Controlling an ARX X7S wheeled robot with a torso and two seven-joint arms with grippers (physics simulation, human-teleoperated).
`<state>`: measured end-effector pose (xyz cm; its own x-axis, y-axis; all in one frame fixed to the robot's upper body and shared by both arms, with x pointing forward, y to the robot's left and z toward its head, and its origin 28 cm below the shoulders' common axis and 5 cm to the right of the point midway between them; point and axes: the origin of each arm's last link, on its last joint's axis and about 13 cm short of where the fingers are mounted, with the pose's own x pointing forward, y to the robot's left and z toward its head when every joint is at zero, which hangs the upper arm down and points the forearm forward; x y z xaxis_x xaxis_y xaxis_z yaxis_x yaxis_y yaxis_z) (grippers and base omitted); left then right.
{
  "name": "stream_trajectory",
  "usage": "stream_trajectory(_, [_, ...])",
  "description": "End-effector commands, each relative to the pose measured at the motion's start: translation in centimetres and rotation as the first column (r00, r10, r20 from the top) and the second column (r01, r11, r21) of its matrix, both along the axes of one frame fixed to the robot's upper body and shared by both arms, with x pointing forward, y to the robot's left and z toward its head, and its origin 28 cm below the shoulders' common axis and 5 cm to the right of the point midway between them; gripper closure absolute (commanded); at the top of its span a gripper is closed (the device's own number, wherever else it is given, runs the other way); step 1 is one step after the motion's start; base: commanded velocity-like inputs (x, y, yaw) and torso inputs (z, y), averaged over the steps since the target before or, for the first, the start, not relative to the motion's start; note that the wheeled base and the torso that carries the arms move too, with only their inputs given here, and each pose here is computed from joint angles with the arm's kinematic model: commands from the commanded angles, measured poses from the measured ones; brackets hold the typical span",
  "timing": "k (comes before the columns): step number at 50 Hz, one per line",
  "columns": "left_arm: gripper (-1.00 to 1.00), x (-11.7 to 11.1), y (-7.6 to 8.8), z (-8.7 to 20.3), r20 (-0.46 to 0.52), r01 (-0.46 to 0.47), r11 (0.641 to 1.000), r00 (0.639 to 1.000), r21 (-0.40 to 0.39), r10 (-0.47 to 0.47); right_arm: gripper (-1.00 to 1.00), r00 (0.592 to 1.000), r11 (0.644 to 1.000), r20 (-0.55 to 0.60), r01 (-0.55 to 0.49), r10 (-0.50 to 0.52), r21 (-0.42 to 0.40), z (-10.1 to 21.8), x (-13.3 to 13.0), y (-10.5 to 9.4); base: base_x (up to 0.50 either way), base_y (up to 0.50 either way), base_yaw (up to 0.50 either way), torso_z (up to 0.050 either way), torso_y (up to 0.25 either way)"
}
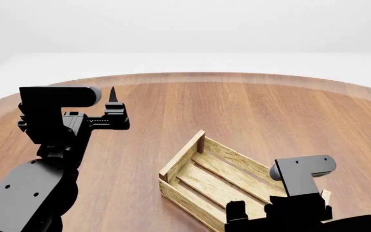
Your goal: Stack the right bowl on the left bowl and place them in the tray.
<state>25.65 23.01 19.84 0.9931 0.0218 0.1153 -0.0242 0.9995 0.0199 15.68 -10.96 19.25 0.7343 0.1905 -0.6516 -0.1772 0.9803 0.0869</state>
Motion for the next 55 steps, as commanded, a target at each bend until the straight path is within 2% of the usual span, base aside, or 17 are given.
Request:
stream_trajectory(1, [-1.00,0.0,-0.1,0.0,-0.001,0.002,1.000,1.000,0.002,-0.002,-1.00,0.992,1.000,-0.127,-0.018,0.017,-0.003,0.7,-1.3,-0.1,0.00,0.00,0.00,0.000,0.000])
stream_trajectory(7, [-1.00,0.1,-0.1,-0.1,-0.002,0.000,1.000,1.000,0.004,0.000,-1.00,0.986,0.999,-0.166,-0.024,0.027,0.021,0.7,-1.5,0.1,0.00,0.00,0.00,0.000,0.000])
stream_trajectory(16, [-1.00,0.1,0.0,0.0,0.000,-0.002,1.000,1.000,0.004,0.002,-1.00,0.979,0.999,-0.198,-0.046,0.047,0.012,0.7,-2.3,0.6,0.00,0.00,0.00,0.000,0.000])
stream_trajectory(32, [-1.00,0.1,0.0,0.0,-0.001,0.001,1.000,1.000,0.001,-0.001,-1.00,0.954,0.999,-0.295,-0.045,0.052,0.030,-1.1,-3.7,1.0,0.00,0.00,0.00,0.000,0.000])
stream_trajectory(44, [-1.00,0.1,0.1,-0.1,-0.001,-0.003,1.000,1.000,-0.004,0.003,-1.00,0.944,0.997,-0.324,-0.050,0.064,0.052,-1.9,-3.4,1.2,0.00,0.00,0.00,0.000,0.000])
stream_trajectory(55, [-1.00,0.1,0.1,-0.1,0.000,-0.003,1.000,1.000,-0.008,0.003,-1.00,0.942,0.998,-0.333,-0.019,0.036,0.053,-2.7,-2.6,1.0,0.00,0.00,0.00,0.000,0.000])
